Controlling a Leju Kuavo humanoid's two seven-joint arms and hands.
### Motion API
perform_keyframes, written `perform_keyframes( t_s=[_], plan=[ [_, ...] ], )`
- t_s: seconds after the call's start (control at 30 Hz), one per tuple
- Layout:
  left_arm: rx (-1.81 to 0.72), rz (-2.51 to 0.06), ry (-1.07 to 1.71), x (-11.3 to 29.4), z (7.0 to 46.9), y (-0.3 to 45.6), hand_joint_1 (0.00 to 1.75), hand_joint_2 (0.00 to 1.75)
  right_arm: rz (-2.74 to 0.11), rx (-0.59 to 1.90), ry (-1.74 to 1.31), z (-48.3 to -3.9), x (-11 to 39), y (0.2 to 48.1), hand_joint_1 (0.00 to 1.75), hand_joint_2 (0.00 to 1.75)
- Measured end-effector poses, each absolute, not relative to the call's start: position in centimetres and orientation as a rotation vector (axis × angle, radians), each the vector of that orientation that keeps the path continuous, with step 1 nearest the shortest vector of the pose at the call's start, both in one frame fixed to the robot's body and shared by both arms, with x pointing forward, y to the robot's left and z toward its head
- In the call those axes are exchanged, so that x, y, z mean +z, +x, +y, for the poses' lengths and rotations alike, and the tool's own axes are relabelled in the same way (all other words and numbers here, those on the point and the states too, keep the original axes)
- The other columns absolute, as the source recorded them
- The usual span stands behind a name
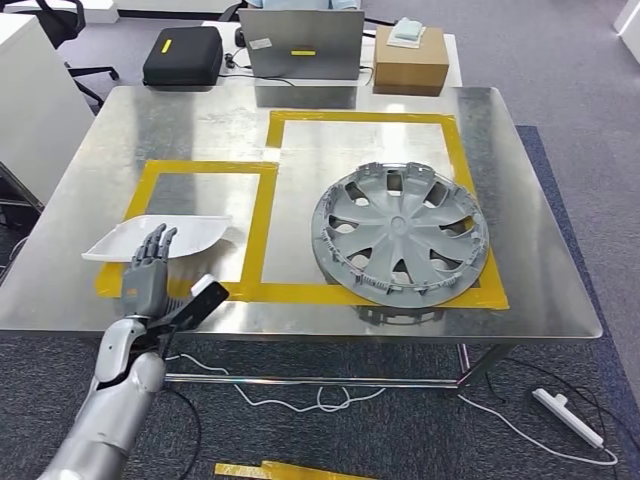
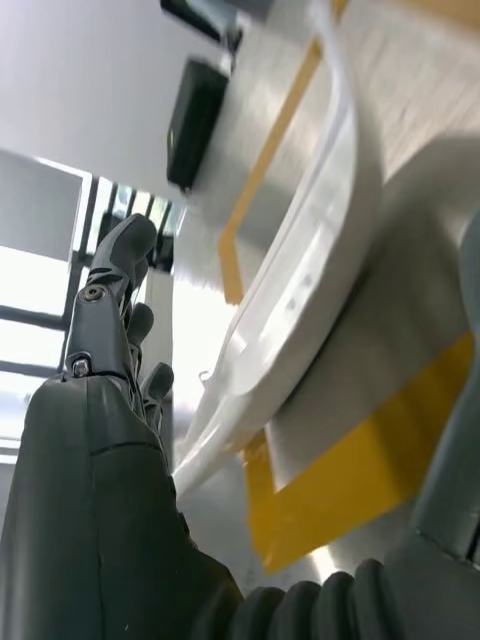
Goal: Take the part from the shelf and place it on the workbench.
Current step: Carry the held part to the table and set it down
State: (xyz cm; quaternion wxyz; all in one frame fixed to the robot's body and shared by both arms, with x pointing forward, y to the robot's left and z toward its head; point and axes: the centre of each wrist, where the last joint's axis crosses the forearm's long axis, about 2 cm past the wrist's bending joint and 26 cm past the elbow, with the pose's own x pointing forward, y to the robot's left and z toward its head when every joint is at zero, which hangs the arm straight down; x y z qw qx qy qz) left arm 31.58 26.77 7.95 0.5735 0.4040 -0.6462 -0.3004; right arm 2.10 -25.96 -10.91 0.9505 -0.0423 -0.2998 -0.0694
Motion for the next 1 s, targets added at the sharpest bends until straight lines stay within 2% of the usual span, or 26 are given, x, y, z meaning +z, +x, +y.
perform_keyframes(
  t_s=[0.13, 0.37, 1.0],
  plan=[
    [-0.581, -1.682, 0.837, 8.0, 25.2, 27.4, 0.00, 0.00, -0.595, -0.174, -0.106, -24.4, -10.7, 2.1, 0.00, 0.00],
    [-0.336, -1.888, 0.733, 7.1, 24.2, 21.5, 0.00, 0.00, -0.591, -0.179, -0.140, -24.2, -10.7, 2.3, 0.00, 0.00],
    [-0.058, -1.918, 0.711, 6.2, 25.7, 18.1, 0.00, 0.00, -0.559, -0.157, -0.110, -23.1, -10.7, 2.7, 0.00, 0.00]
  ],
)
